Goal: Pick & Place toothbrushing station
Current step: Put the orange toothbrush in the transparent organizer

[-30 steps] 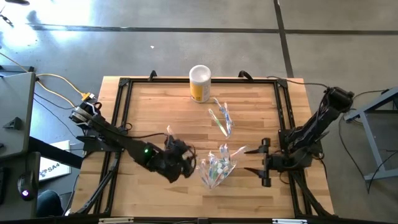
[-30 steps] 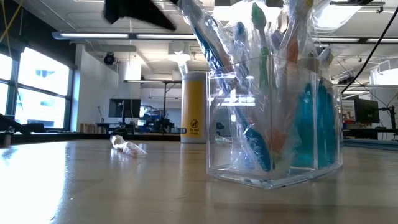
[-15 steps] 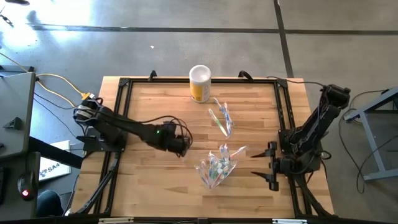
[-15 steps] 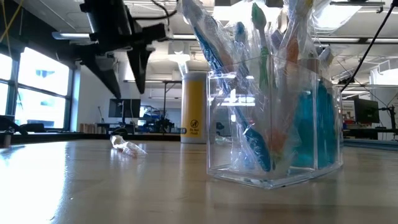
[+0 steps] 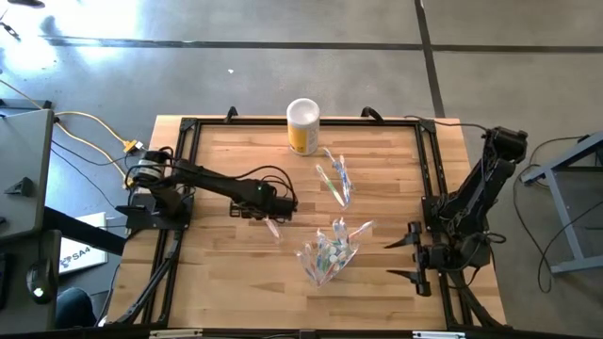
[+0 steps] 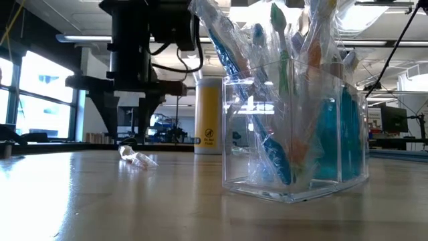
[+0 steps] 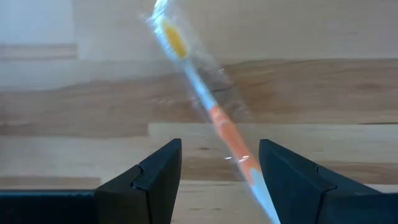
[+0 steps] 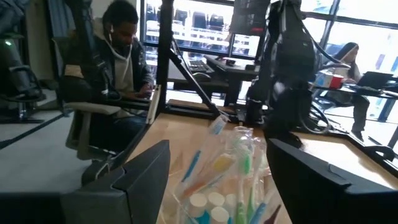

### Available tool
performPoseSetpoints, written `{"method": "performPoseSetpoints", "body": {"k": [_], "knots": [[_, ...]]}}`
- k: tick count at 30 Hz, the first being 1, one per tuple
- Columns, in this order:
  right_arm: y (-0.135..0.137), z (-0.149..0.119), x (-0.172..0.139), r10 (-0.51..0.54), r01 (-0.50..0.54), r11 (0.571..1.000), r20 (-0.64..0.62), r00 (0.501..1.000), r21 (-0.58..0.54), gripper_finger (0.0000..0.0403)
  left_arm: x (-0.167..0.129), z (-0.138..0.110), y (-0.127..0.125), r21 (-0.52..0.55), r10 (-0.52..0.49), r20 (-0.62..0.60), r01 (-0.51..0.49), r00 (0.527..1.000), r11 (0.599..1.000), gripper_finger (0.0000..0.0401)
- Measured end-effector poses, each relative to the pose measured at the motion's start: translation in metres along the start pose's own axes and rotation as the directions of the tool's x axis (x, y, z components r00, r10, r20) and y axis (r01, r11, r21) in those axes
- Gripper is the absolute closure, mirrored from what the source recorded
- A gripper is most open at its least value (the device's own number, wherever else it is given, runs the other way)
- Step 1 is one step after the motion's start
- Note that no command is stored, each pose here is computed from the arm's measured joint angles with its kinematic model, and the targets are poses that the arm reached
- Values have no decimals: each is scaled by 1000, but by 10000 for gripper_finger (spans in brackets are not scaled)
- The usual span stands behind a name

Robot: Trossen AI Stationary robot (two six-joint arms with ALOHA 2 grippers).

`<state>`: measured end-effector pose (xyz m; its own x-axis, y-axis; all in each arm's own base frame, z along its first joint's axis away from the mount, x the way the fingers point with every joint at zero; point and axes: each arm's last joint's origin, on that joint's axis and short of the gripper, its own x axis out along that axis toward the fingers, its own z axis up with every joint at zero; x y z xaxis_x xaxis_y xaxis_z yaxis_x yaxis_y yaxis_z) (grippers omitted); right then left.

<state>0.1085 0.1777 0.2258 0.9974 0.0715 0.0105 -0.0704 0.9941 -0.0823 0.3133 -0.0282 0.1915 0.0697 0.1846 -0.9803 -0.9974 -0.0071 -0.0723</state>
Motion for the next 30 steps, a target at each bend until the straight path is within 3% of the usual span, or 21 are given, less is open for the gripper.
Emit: {"method": "performPoseSetpoints", "body": {"k": [7, 12, 20, 24, 30], "knots": [[3, -1, -4, 24, -24, 1000, -5, 1000, -10, 143, 13, 10, -7, -27, 9, -23, -10, 1000, 1000, 196], [4, -2, -5, 32, -32, 999, -11, 999, -19, 143, 33, 12, -12, 34, 60, -96, -57, 994, 998, 196], [4, -5, -5, 34, -34, 999, -28, 999, 3, 143, 60, 13, -16, 119, 136, -103, -123, 985, 985, 202], [4, -7, -5, 34, -34, 999, -37, 999, 10, 143, 64, 12, -16, 166, 149, -115, -129, 982, 978, 244], [4, -7, -5, 34, -34, 999, -41, 999, 3, 146, 65, 7, -17, 253, 133, -96, -105, 986, 962, 375]]}}
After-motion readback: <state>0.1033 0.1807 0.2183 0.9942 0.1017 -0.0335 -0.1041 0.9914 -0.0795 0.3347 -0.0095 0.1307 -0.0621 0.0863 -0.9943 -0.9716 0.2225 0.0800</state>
